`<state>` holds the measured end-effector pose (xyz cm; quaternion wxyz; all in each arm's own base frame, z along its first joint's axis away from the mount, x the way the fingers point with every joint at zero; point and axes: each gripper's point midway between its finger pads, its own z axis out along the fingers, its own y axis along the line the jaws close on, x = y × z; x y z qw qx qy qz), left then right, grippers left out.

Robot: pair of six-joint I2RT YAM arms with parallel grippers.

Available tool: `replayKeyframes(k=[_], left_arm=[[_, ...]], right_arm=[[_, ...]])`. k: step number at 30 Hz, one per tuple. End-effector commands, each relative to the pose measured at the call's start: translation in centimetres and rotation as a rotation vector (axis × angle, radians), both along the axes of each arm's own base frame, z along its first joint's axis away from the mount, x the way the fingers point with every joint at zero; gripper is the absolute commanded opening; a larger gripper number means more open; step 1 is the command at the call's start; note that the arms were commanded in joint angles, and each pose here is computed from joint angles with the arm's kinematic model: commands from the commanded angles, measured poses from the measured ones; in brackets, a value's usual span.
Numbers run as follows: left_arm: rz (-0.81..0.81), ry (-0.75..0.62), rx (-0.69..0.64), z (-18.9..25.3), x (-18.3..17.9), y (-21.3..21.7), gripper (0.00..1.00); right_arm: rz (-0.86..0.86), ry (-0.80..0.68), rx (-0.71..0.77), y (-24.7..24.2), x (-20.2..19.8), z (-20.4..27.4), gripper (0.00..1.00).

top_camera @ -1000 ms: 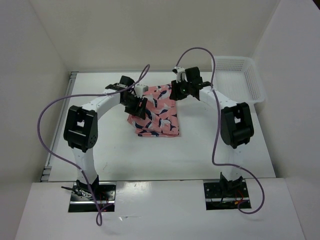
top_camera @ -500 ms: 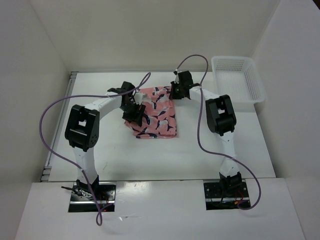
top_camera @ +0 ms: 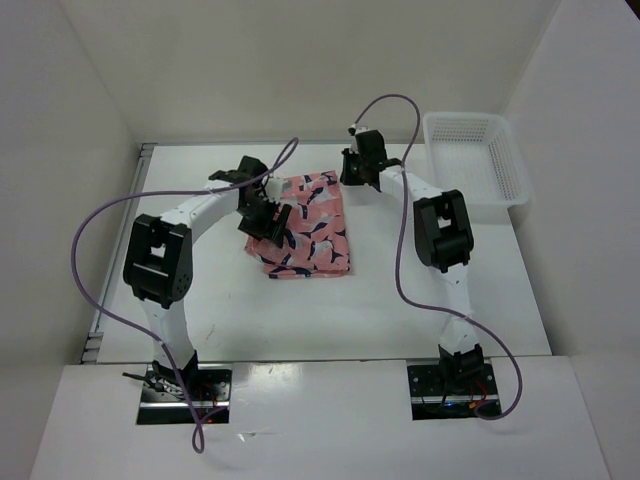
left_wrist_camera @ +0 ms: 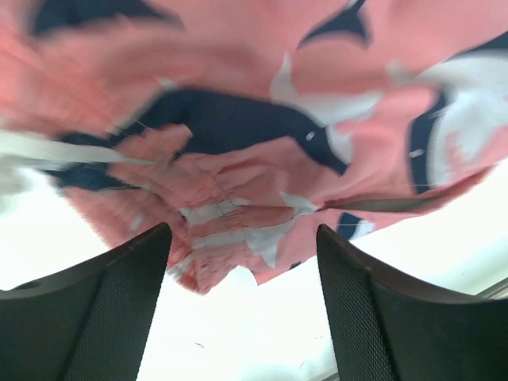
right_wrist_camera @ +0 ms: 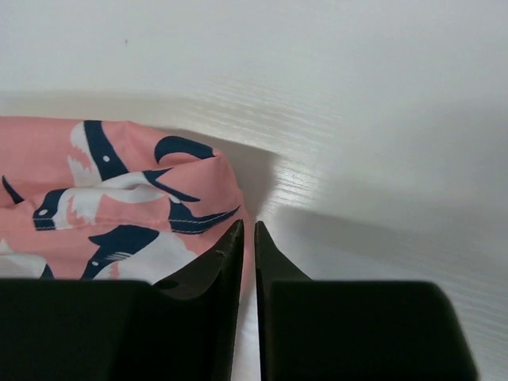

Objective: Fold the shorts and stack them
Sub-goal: Fold the shorts

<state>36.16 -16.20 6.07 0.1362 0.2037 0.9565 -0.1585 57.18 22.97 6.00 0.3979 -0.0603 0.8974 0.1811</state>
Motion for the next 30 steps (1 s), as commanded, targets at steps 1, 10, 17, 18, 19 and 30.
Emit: replayKeyframes(k=[1, 10, 17, 18, 19, 30], left_arm=[[0.016, -0.193, -0.055, 6.7, 3.2, -0.1, 0.82], [0.258, -0.476, -0.016, 14.5, 6.9, 9.4, 1.0], [0.512, -0.511, -0.078, 13.5, 3.4, 20.8, 1.0], [0.544, -0.513, -0.07, 13.2, 2.8, 22.0, 1.0], [0.573, -0.52, -0.052, 13.1, 1.8, 22.8, 1.0], [0.639, -0.627, 0.033, 15.9, -0.6, 24.5, 1.0]], right_arm=[[0.029, -0.234, -0.015, -0.3, 0.0, 11.6, 0.17], [0.018, -0.303, -0.288, -8.1, -9.6, 17.2, 0.33], [-0.066, -0.241, -0.372, -17.5, -18.8, 16.6, 0.53], [-0.076, -0.27, -0.373, -18.3, -20.2, 17.8, 0.55], [-0.09, -0.273, -0.383, -19.2, -20.8, 18.0, 0.58], [-0.166, -0.172, -0.279, -21.2, -28.6, 17.6, 0.75]])
